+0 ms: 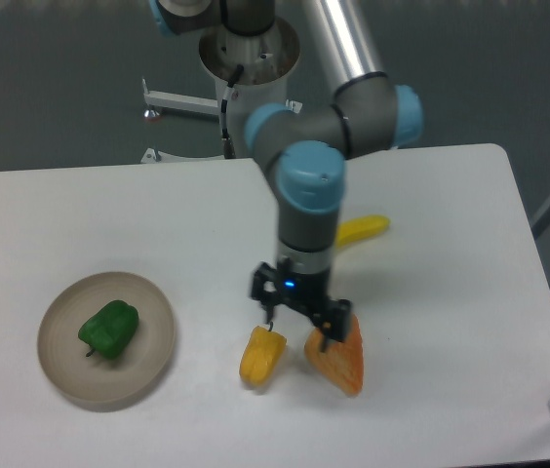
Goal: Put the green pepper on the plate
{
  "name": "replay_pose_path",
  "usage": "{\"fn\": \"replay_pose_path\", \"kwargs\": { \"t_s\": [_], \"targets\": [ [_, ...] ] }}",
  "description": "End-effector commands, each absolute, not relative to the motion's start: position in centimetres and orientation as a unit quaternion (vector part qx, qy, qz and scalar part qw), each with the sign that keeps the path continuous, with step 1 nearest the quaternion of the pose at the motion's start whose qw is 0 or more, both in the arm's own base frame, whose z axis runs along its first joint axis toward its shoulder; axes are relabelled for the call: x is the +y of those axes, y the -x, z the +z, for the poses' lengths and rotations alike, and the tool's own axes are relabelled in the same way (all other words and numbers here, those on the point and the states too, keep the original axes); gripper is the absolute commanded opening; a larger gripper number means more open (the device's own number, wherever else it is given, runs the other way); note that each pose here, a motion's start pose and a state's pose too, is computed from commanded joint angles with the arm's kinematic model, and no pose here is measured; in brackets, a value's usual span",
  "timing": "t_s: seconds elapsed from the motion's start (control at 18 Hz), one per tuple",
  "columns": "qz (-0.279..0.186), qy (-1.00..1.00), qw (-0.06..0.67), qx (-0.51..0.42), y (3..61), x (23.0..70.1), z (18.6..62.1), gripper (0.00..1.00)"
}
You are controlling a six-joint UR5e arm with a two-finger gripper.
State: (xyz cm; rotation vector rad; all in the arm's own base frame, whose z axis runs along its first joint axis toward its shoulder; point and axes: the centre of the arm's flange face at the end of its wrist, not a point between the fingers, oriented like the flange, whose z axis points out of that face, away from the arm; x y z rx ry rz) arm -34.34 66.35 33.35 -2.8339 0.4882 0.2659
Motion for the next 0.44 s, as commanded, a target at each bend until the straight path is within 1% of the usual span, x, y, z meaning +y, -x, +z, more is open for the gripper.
{"fn": "replay_pose_path", "kwargs": {
  "t_s": [0.11, 0.44],
  "targets": [
    [0.098, 0.972, 0.121, 0.176, 35.8, 65.7, 33.3, 1.0],
    [0.1, 0.972, 0.119, 0.175, 37.0, 65.0, 33.2, 1.0]
  ]
}}
